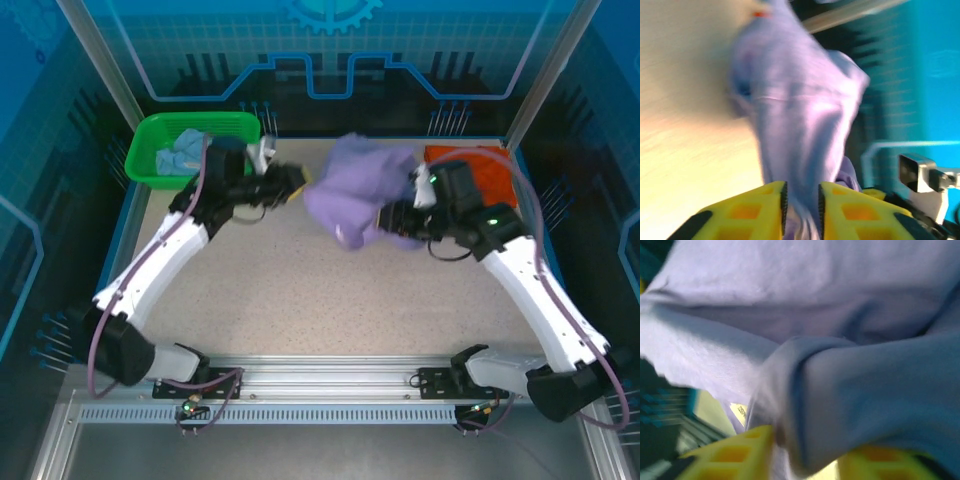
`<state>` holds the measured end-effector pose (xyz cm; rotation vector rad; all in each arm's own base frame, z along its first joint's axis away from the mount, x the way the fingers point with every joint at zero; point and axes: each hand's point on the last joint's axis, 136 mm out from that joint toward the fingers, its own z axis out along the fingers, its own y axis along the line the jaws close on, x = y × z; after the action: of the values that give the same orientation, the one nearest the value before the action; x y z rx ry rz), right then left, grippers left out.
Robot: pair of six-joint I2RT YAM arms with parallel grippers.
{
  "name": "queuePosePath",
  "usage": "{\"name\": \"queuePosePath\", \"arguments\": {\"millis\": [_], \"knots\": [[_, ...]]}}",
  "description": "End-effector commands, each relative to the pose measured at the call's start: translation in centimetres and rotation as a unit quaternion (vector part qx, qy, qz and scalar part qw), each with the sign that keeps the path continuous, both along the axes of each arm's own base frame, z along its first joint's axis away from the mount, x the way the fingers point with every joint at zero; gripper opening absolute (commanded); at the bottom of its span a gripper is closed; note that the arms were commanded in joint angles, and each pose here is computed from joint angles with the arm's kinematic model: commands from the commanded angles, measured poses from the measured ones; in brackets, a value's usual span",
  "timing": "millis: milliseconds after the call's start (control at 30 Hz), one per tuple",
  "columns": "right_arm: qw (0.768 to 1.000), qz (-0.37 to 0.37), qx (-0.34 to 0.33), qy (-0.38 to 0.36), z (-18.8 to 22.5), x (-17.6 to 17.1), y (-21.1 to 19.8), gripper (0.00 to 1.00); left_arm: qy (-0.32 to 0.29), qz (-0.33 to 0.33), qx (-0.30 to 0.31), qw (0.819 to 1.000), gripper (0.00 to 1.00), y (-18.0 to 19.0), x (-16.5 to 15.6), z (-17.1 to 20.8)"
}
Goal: Fold and stack the t-shirts
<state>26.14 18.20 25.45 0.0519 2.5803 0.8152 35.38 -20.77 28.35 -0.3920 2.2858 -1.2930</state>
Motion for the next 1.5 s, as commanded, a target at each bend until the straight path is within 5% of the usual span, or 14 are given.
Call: {"name": "queuePosePath", "arguments": {"millis": [0, 67, 167, 400, 533, 700, 933, 1067, 1200, 1333, 1467], "knots": [[0.993, 0.009, -0.037, 0.110, -6.3, -3.0, 0.0, 0.64, 0.127, 0.111, 0.107, 0.980, 0.48, 8.7, -2.8, -10.7], [0.992, -0.006, -0.057, 0.110, -6.4, -2.9, -1.0, 0.72, 0.152, 0.169, 0.133, 0.965, 0.52, 12.5, -4.0, -12.1], [0.995, -0.033, -0.060, 0.076, -4.5, -1.1, -2.0, 0.81, 0.146, 0.181, 0.149, 0.961, 0.64, 13.4, -3.1, -11.5], [0.982, -0.111, -0.107, 0.112, -6.4, 3.1, -5.7, 0.76, 0.168, 0.048, 0.172, 0.970, 0.71, 4.5, 0.0, -12.8], [0.970, -0.125, -0.122, 0.167, -10.0, 4.5, -7.0, 0.68, 0.193, -0.046, 0.213, 0.957, 0.75, -2.9, 0.2, -16.8], [0.962, -0.128, -0.126, 0.204, -12.9, 4.6, -7.6, 0.66, 0.173, -0.125, 0.295, 0.931, 0.77, -7.8, 2.5, -20.5], [0.963, -0.121, -0.119, 0.211, -13.3, 2.9, -7.9, 0.66, 0.141, -0.143, 0.442, 0.874, 0.78, -6.4, 5.5, -24.8], [0.963, -0.122, -0.117, 0.208, -13.2, 2.2, -8.3, 0.66, 0.141, -0.117, 0.424, 0.887, 0.83, -5.9, 6.2, -25.9], [0.961, -0.124, -0.119, 0.216, -13.3, 1.7, -8.6, 0.66, 0.159, -0.113, 0.414, 0.889, 0.75, -5.9, 6.6, -27.8], [0.960, -0.128, -0.119, 0.220, -13.1, 1.4, -8.9, 0.66, 0.109, -0.117, 0.476, 0.865, 0.43, -5.7, 7.6, -29.3], [0.957, -0.132, -0.121, 0.228, -12.9, 0.7, -9.1, 0.66, 0.075, -0.126, 0.506, 0.850, 0.30, -6.2, 8.4, -30.4]]}}
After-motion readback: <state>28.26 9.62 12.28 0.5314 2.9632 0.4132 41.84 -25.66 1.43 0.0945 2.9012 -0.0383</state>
